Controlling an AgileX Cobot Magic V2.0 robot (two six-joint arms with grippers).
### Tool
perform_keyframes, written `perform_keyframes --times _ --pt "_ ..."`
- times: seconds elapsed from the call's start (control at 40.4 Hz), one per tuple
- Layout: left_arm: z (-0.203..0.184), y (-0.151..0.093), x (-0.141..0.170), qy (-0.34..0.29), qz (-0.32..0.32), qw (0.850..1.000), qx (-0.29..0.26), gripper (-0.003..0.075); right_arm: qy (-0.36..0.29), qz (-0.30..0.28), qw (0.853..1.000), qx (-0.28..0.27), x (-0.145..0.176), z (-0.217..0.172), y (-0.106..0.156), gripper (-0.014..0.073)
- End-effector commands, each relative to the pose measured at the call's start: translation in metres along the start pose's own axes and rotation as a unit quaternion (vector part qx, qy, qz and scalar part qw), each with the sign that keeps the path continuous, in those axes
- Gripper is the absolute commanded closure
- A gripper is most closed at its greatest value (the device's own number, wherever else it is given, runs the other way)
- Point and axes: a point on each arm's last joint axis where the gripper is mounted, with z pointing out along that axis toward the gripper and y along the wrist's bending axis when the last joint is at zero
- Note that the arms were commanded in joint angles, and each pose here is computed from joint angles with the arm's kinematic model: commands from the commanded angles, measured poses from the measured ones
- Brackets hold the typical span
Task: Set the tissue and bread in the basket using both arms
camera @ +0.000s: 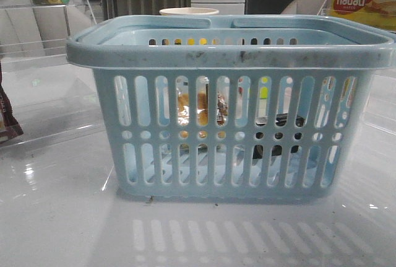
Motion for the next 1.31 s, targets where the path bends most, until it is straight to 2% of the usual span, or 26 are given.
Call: perform_keyframes --times 0.0,0.173,0.47,0.668,0.841,1.063,1.138,1.187,1.286 --pt "-0.044 -0.018 -0.014 -0.068 0.014 0.998 0.0 0.0213 -0.045 -0.005 0.999 0.007 -0.012 -0.005 -0.001 0.0025" --pt "-0.082 -0.036 0.012 -0.09 0.022 0.996 -0.004 0.0213 -0.048 -0.005 0.999 0.007 -0.013 -0.006 -0.001 0.0025" --pt "-0.108 -0.057 0.082 -0.079 0.02 0.997 -0.004 0.0213 -0.036 -0.006 0.999 0.005 -0.01 -0.005 -0.001 0.0025" --pt "-0.119 -0.061 0.119 -0.066 0.042 0.996 -0.036 0.0213 -0.004 -0.005 1.0 0.002 -0.005 -0.005 0.0 0.0025" --pt "-0.127 -0.051 0.13 -0.049 -0.005 0.993 -0.11 0.0213 0.033 0.035 0.999 0.021 0.004 -0.007 -0.003 0.0025" --pt "-0.128 -0.05 0.129 -0.056 -0.013 0.991 -0.12 0.0215 0.028 0.038 0.998 0.027 0.02 -0.009 -0.003 0.0025" --pt "-0.128 -0.049 0.128 -0.061 -0.013 0.991 -0.121 0.0258 0.025 0.038 0.999 0.028 0.021 -0.007 -0.003 0.0032" --pt "-0.128 -0.049 0.128 -0.062 -0.012 0.991 -0.121 0.0314 0.024 0.038 0.999 0.028 0.021 -0.007 -0.003 0.0075" --pt "-0.128 -0.049 0.128 -0.063 -0.012 0.99 -0.122 0.0431 0.024 0.037 0.999 0.028 0.021 -0.007 -0.003 0.0217"
